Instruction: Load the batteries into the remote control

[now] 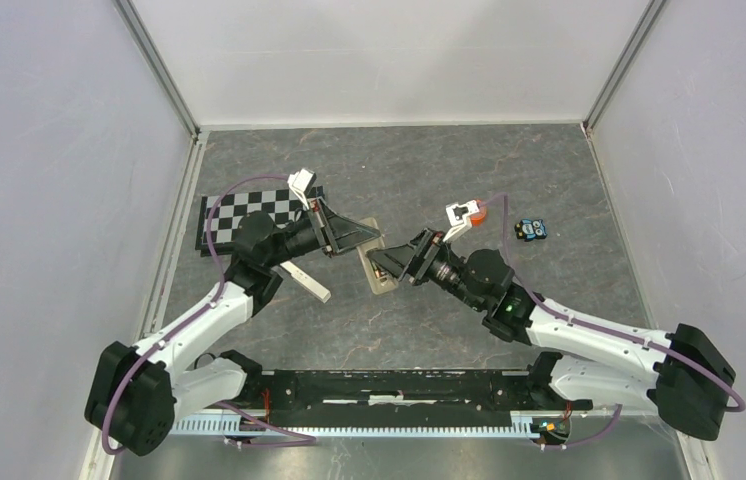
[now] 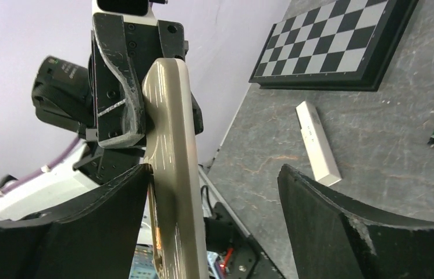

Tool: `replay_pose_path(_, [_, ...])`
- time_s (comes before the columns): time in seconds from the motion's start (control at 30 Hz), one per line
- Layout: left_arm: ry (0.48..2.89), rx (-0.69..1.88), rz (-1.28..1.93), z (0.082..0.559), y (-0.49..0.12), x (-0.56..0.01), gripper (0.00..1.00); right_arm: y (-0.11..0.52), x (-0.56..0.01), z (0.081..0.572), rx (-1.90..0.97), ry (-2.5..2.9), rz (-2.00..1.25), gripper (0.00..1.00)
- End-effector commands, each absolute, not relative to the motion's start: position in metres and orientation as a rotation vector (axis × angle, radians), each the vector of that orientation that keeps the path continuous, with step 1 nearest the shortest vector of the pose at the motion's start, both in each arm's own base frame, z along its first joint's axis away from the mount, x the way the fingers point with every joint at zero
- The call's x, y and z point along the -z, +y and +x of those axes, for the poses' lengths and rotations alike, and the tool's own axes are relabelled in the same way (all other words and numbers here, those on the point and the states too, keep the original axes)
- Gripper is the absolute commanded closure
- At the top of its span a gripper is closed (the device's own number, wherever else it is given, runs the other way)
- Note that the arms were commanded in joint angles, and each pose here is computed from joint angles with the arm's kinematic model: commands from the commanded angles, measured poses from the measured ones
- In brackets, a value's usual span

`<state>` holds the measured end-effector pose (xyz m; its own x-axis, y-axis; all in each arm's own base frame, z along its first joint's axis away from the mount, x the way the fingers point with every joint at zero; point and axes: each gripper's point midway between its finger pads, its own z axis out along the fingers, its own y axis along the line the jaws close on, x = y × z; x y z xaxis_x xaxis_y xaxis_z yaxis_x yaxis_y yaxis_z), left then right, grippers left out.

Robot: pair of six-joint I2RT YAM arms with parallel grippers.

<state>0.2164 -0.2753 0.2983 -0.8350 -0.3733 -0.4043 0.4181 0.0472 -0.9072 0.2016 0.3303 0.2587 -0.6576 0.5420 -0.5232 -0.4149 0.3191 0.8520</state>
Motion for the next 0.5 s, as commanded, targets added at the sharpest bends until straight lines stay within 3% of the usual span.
replay_pose_path(0.0, [1.673,1.796,0.231,0.205,-0.276,-0.324,0.98,0.327,-0.268,0.195,-1.379,1.675,-0.124,0.13])
replay_pose_path(0.27, [1.685,1.788,0.299,0.200,-0.278,-0.320,0.98,0.328,-0.276,0.176,-1.362,1.595,-0.402,0.15])
replay_pose_path(0.47, [1.646,1.795,0.403,0.189,-0.277,-0.328,0.98,0.326,-0.269,0.176,-1.364,1.612,-0.420,0.23])
